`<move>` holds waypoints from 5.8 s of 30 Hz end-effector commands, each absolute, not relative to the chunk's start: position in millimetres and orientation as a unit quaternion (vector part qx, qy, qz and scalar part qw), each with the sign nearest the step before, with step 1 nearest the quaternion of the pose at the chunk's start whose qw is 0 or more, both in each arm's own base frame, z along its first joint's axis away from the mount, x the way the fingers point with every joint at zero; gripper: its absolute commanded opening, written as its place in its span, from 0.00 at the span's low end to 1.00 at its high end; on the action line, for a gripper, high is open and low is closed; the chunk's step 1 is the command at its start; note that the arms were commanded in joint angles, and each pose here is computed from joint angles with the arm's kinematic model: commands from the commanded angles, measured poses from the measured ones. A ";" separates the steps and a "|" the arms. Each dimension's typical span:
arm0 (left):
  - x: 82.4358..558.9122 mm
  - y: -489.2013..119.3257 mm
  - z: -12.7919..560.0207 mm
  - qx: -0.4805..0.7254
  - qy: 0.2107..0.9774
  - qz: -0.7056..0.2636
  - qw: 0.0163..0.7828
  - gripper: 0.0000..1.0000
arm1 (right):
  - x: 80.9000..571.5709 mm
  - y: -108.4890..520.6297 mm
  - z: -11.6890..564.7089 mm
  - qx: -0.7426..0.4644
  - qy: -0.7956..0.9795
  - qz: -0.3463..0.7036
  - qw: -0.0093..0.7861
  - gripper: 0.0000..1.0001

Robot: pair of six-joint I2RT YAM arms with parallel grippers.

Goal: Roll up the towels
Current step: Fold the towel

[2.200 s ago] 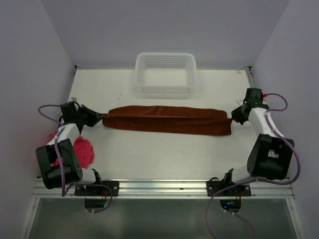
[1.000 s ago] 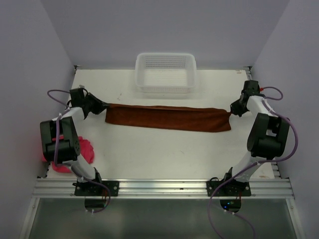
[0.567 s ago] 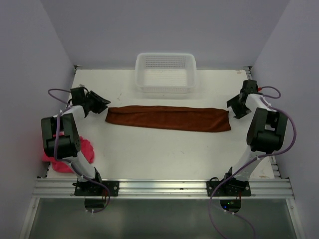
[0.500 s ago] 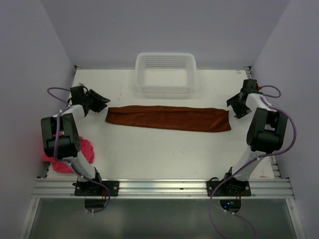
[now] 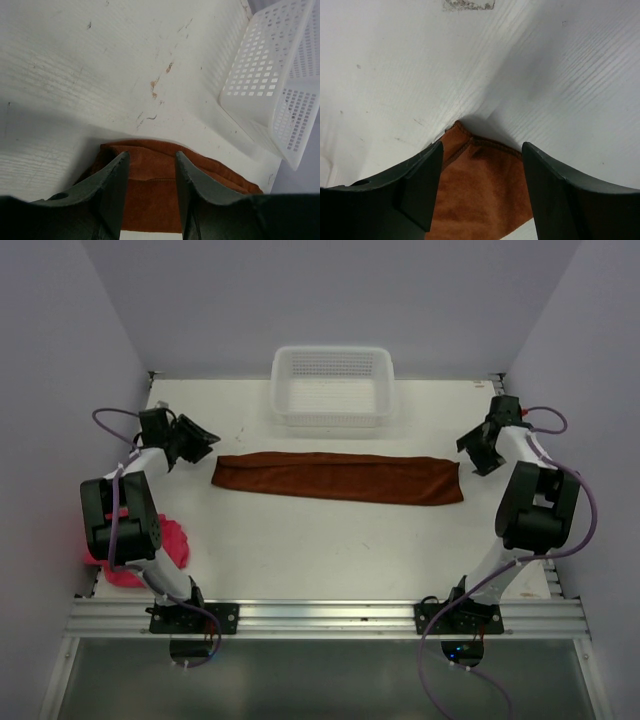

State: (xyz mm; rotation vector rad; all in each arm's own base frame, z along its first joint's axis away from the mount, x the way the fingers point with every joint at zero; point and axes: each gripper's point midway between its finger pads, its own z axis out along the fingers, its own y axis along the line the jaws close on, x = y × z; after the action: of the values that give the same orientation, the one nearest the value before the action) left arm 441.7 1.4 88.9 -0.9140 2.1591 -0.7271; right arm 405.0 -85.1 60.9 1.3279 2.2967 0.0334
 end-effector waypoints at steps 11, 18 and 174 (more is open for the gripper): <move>418.8 -6.7 80.4 -0.309 0.868 -0.198 0.334 0.43 | 399.2 -80.1 100.2 0.469 0.836 0.035 0.284 0.59; 418.9 -6.9 77.4 -0.296 0.880 -0.165 0.332 0.39 | 399.4 -75.5 90.7 0.469 0.838 0.045 0.275 0.56; 496.1 -3.9 40.6 -0.366 0.848 -0.260 0.282 0.07 | 466.6 334.9 112.4 -0.003 0.900 0.272 0.341 0.14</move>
State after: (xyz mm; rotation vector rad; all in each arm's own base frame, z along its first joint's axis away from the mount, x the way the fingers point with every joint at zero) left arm 476.3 -9.4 22.7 -1.0304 2.3364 -0.6720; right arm 453.3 320.4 95.0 0.0525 2.3956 0.6769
